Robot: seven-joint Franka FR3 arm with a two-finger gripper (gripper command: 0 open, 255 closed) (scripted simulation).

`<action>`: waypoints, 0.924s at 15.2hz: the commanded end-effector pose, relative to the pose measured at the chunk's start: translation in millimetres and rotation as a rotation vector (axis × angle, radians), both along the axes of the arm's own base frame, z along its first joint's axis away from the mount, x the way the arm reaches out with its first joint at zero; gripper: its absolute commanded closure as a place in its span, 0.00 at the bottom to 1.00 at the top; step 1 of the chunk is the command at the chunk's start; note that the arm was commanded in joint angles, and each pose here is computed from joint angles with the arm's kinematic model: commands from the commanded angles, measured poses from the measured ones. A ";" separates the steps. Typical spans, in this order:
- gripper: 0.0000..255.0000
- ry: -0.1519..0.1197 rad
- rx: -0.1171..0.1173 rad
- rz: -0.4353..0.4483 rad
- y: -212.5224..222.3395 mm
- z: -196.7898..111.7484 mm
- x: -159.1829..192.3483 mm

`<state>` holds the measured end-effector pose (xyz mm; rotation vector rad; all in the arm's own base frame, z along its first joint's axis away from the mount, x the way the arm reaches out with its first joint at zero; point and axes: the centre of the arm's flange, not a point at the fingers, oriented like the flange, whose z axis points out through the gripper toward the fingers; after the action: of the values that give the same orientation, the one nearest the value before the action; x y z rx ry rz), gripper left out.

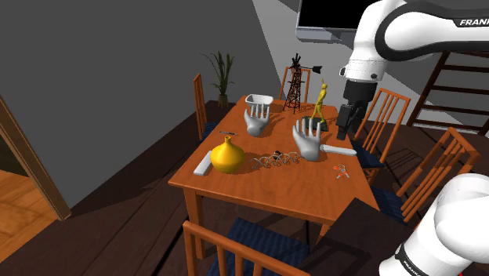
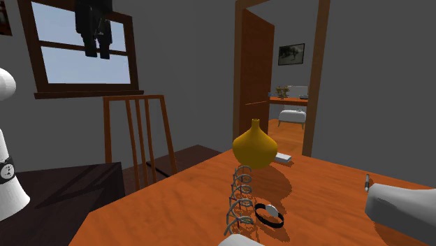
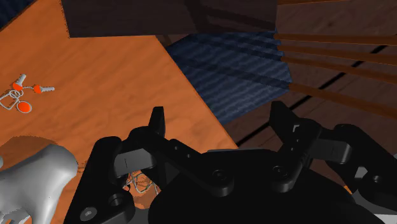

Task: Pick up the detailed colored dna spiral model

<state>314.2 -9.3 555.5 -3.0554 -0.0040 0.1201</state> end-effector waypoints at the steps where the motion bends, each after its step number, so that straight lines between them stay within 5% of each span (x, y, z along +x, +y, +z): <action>1: 0.00 0.000 0.000 0.000 0.0 0.0 0.0; 14: 0.00 0.041 -0.048 0.160 -47.0 -104.8 131.2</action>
<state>433.7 -53.8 461.8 -3.0931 -0.2252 0.1910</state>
